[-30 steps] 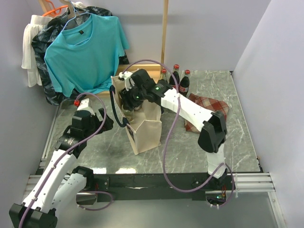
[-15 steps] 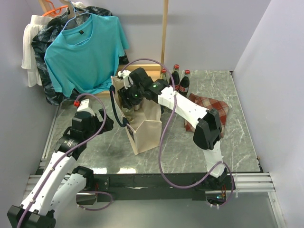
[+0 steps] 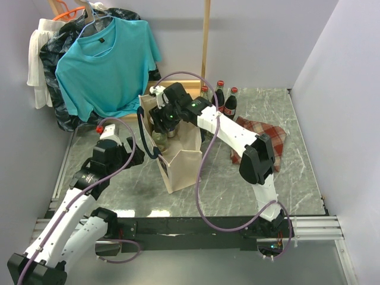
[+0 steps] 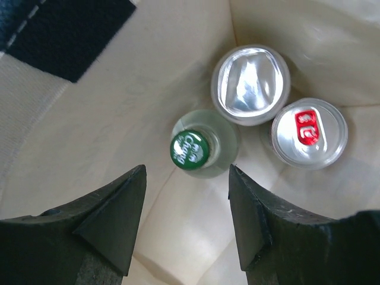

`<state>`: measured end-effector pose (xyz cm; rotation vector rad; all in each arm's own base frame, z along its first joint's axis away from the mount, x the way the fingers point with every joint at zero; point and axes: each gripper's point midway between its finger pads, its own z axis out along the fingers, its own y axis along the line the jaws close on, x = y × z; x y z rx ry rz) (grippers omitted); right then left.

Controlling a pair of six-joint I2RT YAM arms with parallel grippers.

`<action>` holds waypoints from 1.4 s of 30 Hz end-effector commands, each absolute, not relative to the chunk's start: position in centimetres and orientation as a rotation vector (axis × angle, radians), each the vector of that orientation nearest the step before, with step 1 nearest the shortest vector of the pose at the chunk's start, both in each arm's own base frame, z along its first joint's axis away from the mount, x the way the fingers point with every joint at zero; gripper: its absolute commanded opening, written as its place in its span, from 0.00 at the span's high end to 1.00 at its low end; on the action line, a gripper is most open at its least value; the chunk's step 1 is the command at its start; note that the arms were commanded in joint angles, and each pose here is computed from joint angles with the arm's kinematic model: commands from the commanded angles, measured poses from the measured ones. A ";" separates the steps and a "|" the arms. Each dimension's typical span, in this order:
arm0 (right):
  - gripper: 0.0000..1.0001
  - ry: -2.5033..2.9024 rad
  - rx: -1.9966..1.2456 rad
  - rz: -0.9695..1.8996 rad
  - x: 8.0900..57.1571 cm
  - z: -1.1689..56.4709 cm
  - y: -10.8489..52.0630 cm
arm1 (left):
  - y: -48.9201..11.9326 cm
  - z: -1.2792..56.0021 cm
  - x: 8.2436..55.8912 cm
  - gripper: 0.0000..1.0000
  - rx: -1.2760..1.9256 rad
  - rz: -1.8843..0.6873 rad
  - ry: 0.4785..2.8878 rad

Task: Take the beverage out of the canvas bag
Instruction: Take out the drink from the canvas bag.

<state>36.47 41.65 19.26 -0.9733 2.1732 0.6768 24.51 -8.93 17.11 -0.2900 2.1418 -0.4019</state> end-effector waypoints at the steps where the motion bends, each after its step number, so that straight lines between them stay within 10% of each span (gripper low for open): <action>1: 0.35 2.119 -0.989 0.741 36.8 20.7 42.9 | -9.3 18.9 25.0 0.04 -0.294 -0.424 2.099; 32: 0.39 2.173 -1.026 0.740 36.7 18.0 44.2 | -9.3 19.0 24.9 0.04 -0.295 -0.415 2.099; 42: 0.79 2.172 -1.038 0.759 36.5 18.1 44.6 | -9.4 18.9 24.9 0.04 -0.290 -0.415 2.100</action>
